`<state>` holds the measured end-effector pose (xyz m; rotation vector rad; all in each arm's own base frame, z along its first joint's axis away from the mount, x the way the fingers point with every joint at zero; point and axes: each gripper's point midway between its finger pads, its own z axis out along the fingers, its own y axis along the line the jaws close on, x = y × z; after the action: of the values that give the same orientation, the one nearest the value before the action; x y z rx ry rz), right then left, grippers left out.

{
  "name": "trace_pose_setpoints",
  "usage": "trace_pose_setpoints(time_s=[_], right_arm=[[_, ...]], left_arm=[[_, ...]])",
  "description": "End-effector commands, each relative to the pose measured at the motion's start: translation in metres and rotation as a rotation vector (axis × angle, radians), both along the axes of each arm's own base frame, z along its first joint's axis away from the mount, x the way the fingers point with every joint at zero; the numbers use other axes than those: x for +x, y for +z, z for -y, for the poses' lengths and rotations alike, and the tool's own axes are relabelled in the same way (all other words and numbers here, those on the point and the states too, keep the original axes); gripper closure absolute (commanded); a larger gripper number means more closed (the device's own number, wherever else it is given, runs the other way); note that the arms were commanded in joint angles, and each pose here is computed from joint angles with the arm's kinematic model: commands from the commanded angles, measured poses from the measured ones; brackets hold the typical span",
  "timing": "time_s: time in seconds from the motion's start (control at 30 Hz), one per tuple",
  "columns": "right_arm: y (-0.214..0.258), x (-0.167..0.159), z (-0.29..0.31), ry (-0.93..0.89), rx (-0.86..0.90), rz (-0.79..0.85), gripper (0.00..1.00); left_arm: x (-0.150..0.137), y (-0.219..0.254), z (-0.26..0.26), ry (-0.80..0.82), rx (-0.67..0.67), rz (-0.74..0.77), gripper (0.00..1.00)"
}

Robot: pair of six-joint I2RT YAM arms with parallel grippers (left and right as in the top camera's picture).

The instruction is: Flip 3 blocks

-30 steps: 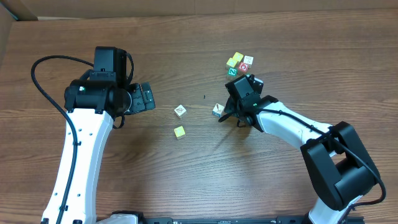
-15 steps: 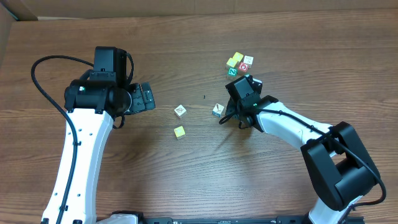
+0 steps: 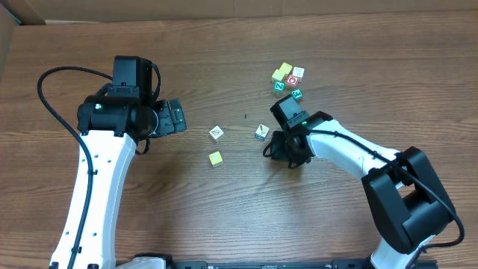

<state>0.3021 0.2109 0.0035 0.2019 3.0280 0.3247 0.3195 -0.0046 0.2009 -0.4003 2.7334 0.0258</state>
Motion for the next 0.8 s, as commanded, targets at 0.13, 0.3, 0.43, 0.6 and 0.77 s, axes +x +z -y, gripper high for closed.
trace_pose_setpoints(time_s=[0.13, 0.3, 0.43, 0.6, 0.77], right_arm=[[0.016, -0.021, -0.005, 0.051, -0.019, -0.063, 0.47], [0.042, -0.003, 0.012, 0.01, -0.084, -0.023, 0.39], [0.048, 0.017, 0.016, -0.044, -0.051, 0.019, 0.29], [0.05, 0.041, 0.018, -0.111, -0.005, 0.086, 0.04], [0.057, 0.059, 0.012, -0.12, 0.036, 0.155, 0.0]], left_arm=[[0.002, 0.002, -0.002, 0.017, 0.006, 0.01, 0.0], [0.002, 0.002, -0.002, 0.017, 0.006, 0.01, 0.0], [0.002, 0.002, -0.002, 0.017, 0.006, 0.01, 0.0], [0.002, 0.002, -0.002, 0.017, 0.006, 0.01, 0.0], [0.002, 0.002, -0.002, 0.017, 0.006, 0.01, 0.0]])
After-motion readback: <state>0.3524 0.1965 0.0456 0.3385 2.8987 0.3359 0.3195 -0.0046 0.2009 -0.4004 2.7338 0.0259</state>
